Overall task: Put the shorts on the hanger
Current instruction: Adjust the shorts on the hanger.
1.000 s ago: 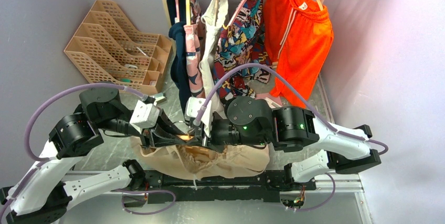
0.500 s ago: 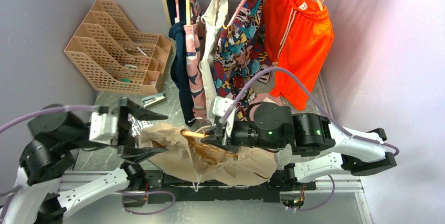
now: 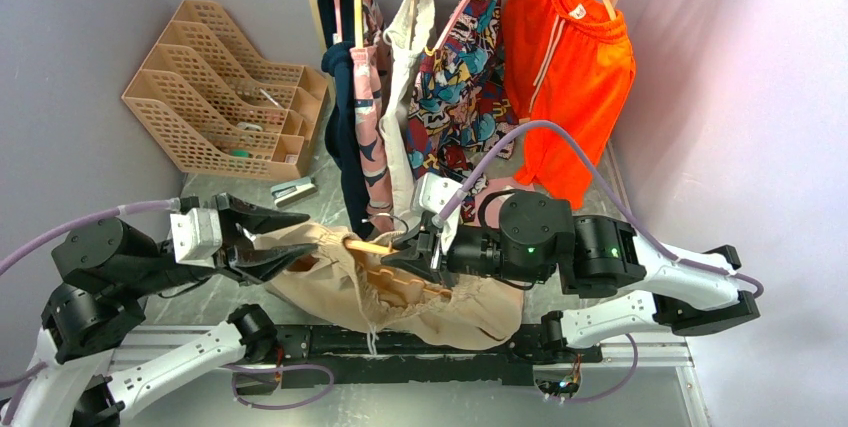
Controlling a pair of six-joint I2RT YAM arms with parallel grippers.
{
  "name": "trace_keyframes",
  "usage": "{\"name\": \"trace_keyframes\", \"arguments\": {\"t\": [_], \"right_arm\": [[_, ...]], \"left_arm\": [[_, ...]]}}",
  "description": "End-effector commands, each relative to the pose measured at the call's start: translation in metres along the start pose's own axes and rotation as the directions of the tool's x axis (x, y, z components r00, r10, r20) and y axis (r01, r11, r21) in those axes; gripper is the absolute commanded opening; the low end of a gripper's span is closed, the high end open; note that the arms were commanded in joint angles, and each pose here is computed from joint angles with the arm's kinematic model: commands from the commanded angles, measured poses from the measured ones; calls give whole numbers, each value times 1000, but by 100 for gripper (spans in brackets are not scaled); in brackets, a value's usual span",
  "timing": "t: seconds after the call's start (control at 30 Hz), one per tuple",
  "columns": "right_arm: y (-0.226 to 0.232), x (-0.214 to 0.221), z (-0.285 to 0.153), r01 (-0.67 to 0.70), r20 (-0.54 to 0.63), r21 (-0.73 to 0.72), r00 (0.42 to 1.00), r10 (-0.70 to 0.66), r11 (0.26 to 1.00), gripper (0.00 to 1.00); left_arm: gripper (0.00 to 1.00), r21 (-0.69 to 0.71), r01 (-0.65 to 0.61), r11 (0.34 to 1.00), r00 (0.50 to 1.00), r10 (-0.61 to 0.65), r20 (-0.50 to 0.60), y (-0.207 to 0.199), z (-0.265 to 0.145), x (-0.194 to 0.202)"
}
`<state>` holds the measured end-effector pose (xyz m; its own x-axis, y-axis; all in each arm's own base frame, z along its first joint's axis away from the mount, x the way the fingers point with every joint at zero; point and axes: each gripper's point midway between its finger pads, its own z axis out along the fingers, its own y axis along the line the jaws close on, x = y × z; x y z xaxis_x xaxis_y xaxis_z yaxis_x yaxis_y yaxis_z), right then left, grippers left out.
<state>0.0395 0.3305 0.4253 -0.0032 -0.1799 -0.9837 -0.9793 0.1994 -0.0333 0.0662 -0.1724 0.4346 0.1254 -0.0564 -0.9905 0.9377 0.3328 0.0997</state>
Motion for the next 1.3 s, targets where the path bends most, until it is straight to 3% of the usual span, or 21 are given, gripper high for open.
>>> {"name": "trace_keyframes", "arguments": {"t": [0.0, 0.07, 0.27, 0.43, 0.47, 0.6, 0.73, 1.0, 1.27], "right_arm": [[1, -29, -3, -31, 116, -6, 993, 31, 1000, 0], [1, -30, -4, -33, 121, -7, 992, 34, 999, 0], [-1, -29, -5, -35, 121, 1, 992, 35, 999, 0], [-6, -30, -8, -35, 139, 23, 990, 31, 999, 0], [-6, -30, -9, -35, 140, 24, 990, 31, 999, 0], [-5, -28, -5, -31, 127, 22, 992, 28, 999, 0], [-4, -28, -3, -28, 130, 20, 991, 25, 999, 0], [-1, -28, 4, -20, 122, 11, 992, 19, 1000, 0], [-1, -29, 7, -20, 121, 8, 993, 19, 1000, 0]], "left_arm": [[43, -49, -32, 998, 998, 34, 57, 11, 6, -13], [38, -23, -33, 999, 998, 34, 50, 8, 9, -11], [8, -6, -27, 1000, 999, 28, 35, 5, 10, -3], [7, -1, -13, 1000, 1000, 13, 26, 3, 7, 2], [10, -8, -10, 1000, 1000, 10, 30, 3, 6, 1], [68, -10, -9, 1000, 997, 9, 72, 1, 1, -10], [75, 13, -18, 1000, 995, 16, 95, -4, -1, -16], [66, 145, -14, 989, 999, 8, 42, -19, 14, -7], [37, 182, -30, 983, 999, 22, 44, -22, 22, -8]]}}
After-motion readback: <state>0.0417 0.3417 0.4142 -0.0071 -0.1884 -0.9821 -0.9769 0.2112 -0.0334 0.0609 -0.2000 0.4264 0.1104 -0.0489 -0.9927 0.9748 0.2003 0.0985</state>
